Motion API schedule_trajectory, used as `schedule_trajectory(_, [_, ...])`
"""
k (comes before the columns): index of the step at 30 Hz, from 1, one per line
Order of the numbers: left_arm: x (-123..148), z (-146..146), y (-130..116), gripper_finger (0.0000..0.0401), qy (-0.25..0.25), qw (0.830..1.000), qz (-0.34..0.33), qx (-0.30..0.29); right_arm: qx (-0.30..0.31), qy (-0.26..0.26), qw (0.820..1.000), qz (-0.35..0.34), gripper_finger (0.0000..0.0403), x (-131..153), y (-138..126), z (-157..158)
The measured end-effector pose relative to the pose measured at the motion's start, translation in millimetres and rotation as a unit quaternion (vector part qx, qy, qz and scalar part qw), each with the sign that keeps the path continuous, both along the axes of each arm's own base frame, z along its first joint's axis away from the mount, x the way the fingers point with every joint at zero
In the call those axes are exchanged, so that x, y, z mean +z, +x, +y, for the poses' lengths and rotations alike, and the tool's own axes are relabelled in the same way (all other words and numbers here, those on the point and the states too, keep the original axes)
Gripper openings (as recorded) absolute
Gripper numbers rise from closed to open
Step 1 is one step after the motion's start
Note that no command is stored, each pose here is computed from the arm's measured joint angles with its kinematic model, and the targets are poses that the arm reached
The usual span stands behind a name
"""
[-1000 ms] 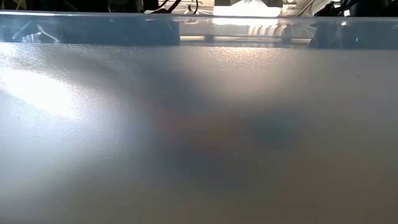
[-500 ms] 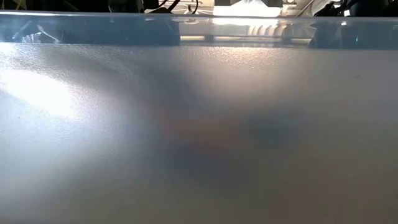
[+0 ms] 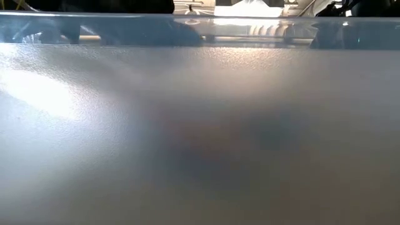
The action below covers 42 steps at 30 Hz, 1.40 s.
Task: Pick & Place Toothbrushes
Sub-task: Adjust the green bin
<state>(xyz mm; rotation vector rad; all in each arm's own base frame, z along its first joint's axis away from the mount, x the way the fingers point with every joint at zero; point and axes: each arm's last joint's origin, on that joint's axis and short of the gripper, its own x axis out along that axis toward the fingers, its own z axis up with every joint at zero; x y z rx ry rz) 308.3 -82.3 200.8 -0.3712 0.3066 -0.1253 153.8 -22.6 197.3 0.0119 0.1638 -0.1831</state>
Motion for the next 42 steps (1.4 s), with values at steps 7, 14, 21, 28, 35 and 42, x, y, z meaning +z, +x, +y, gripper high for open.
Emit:
schedule_trajectory(7, [18.1,11.7,-28.0,0.0046,0.042,0.994,0.073,0.065,0.000,0.000,1.000,0.002,0.0004,-0.3,-0.1,0.0])
schedule_trajectory(14, [17.2,21.9,-50.2,0.0007,0.045,0.974,0.156,0.156,0.000,0.000,1.000,0.002,0.0004,-0.3,-0.1,0.0])
schedule_trajectory(21, [4.1,30.5,-65.6,0.0001,0.060,0.937,0.230,0.257,0.000,0.000,1.000,0.001,0.0004,-0.2,-0.1,0.0])
schedule_trajectory(28, [-2.0,34.7,-74.5,0.0000,0.055,0.911,0.260,0.314,0.000,0.000,1.000,0.001,0.0004,-0.2,-0.1,0.0])
schedule_trajectory(35, [-11.9,35.0,-70.9,0.0000,0.059,0.901,0.273,0.332,0.000,0.000,1.000,0.001,0.0004,-0.1,-0.1,0.0])
schedule_trajectory(42, [-29.0,47.5,-58.6,0.0000,0.050,0.883,0.286,0.369,0.000,0.000,1.000,0.000,0.0004,0.1,0.0,-0.1])
